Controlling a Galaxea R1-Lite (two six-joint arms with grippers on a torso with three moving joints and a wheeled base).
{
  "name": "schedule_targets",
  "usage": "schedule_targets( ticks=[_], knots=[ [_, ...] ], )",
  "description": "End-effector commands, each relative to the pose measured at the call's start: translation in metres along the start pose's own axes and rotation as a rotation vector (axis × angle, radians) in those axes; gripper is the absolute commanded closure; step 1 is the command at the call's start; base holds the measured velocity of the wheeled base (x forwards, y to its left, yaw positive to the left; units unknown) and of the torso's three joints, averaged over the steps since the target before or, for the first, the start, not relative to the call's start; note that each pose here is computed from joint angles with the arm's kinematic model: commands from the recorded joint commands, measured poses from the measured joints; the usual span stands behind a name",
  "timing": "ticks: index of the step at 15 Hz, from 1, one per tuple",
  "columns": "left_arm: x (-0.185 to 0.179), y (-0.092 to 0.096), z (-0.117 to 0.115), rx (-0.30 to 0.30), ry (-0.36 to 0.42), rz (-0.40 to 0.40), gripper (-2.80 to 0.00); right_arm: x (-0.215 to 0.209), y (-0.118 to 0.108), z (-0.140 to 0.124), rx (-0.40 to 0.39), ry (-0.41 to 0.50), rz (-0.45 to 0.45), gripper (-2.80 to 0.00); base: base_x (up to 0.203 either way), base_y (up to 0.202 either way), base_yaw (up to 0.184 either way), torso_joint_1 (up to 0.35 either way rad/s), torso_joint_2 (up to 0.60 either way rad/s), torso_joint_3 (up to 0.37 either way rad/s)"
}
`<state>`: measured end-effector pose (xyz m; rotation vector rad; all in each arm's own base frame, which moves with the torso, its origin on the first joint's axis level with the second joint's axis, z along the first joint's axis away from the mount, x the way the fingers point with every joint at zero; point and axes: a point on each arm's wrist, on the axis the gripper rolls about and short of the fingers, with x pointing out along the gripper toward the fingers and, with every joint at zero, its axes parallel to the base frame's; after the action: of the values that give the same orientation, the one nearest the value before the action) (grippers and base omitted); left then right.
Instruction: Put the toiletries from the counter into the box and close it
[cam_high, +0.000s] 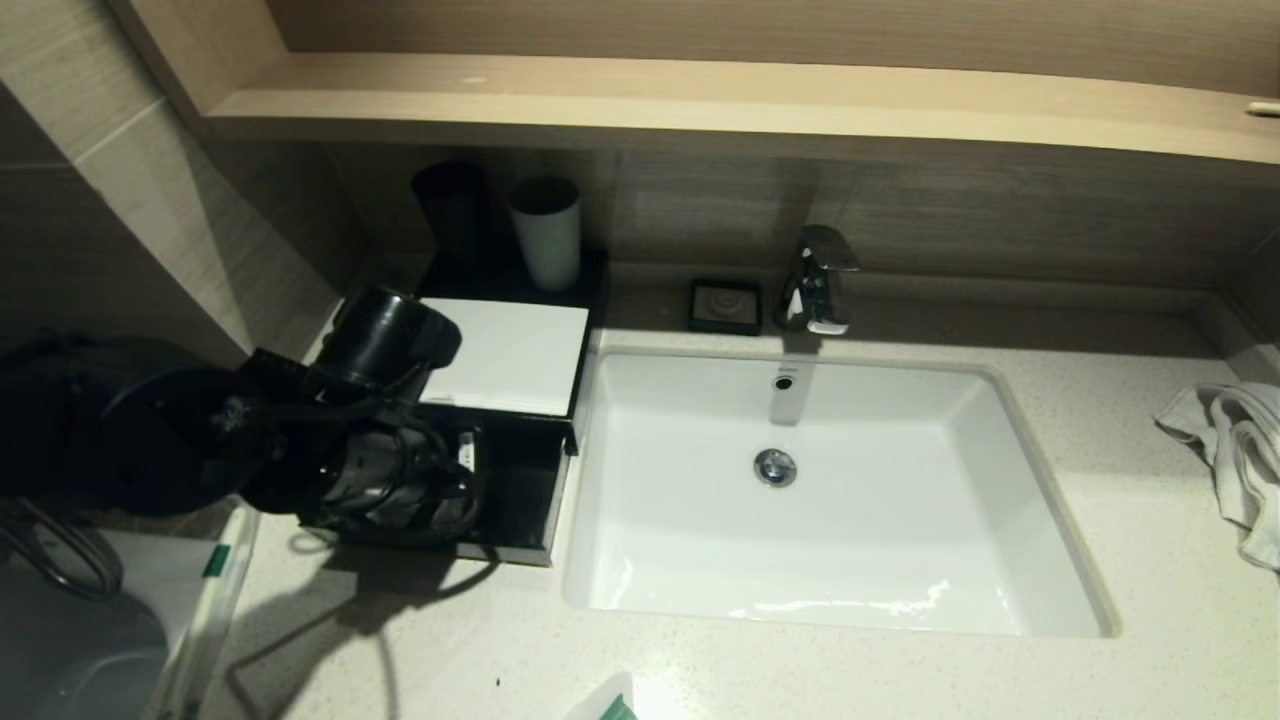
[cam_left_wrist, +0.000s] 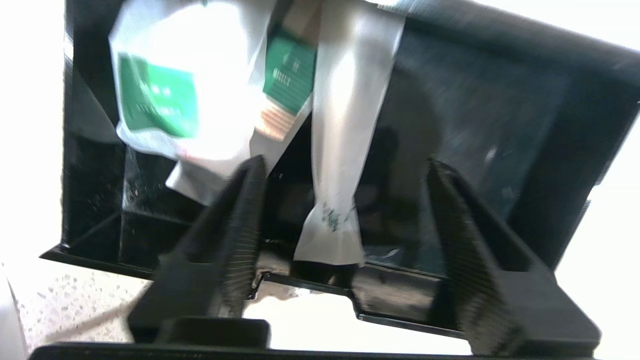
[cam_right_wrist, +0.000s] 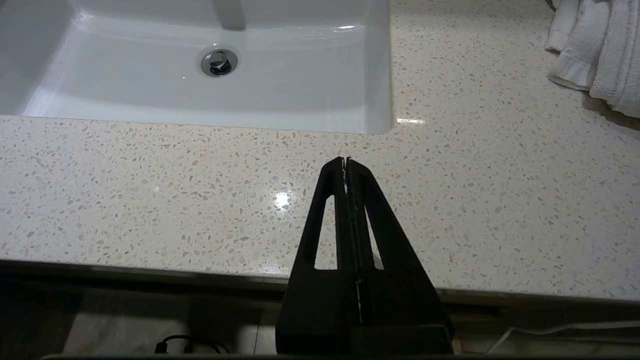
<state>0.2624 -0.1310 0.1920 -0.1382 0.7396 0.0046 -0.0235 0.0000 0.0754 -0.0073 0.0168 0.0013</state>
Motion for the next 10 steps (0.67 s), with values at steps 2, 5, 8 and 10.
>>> schedule_targets(
  ticks=[2,5,8,10],
  knots=[
    [-0.021,0.003,0.008,-0.024,-0.075,-0.038,-2.8,0.0,0.0,0.0,0.0,0.0,0.0,0.0,0.0,0.0,0.0,0.0,0.0,0.0],
    [-0.049,0.01,0.015,-0.048,-0.147,-0.075,-2.8,0.0,0.0,0.0,-0.001,0.0,0.0,0.0,0.0,0.0,0.0,0.0,0.0,0.0],
    [-0.083,0.021,0.017,-0.045,-0.223,-0.114,0.0,0.0,0.0,0.0,0.0,0.0,0.0,0.0,0.0,0.0,0.0,0.0,0.0,0.0],
    [-0.096,0.029,0.009,-0.016,-0.239,-0.122,0.0,0.0,0.0,0.0,0.0,0.0,0.0,0.0,0.0,0.0,0.0,0.0,0.0,0.0]
  ],
)
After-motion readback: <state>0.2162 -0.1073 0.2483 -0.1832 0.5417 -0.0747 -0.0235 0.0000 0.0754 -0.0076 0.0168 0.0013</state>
